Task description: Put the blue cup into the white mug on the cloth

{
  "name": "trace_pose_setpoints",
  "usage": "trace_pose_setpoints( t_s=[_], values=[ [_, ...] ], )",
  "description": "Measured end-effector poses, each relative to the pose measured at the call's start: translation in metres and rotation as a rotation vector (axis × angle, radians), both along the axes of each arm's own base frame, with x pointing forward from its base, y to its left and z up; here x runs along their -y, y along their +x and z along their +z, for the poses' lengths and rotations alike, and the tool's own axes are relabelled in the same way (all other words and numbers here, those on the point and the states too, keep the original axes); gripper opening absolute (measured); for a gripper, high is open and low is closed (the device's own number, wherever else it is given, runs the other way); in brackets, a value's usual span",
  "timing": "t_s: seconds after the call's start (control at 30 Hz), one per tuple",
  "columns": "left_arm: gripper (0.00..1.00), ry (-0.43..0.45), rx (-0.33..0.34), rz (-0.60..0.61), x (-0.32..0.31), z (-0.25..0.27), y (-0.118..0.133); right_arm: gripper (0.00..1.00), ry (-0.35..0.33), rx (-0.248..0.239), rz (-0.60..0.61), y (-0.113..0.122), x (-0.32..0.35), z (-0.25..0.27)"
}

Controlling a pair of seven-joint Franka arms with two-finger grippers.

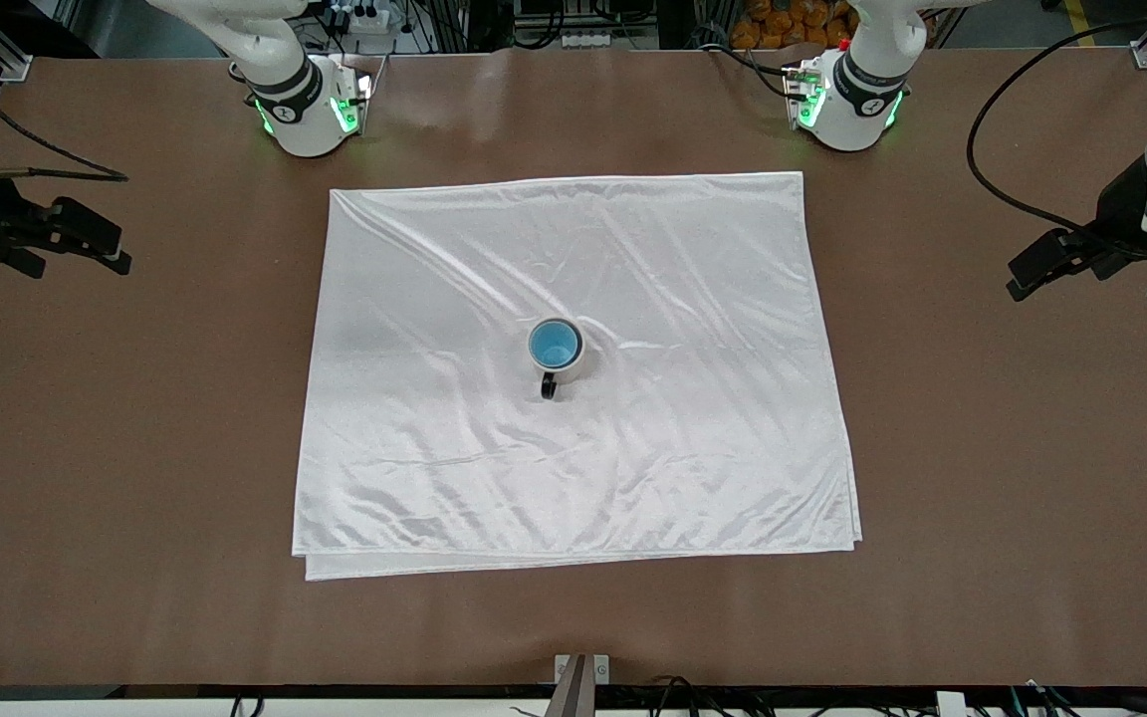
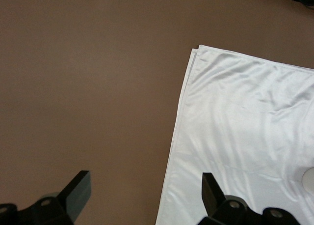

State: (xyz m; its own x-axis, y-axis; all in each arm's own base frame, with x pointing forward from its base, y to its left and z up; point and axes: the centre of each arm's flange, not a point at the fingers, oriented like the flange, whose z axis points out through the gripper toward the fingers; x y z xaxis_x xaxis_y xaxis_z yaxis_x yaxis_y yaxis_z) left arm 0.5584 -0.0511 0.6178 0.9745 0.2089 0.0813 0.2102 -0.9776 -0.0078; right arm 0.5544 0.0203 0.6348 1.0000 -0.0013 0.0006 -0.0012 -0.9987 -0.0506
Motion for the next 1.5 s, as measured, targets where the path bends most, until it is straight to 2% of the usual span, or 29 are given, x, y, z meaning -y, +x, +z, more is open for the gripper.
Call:
trace_pose_setpoints(
  t_s=[0.3,0.6,1.5],
  values=[
    [1.00,0.003,0.008,-0.043,0.002,0.004,-0.001,1.00,-0.001,-0.003,0.003,0.000,-0.001,0.000],
    [1.00,0.012,0.034,-0.157,0.003,0.018,-0.003,1.00,-0.001,-0.006,0.005,0.000,-0.002,-0.001],
    [1.00,0.012,0.052,-0.158,0.001,0.032,-0.002,1.00,-0.001,-0.023,0.010,0.001,-0.004,-0.007]
  ],
)
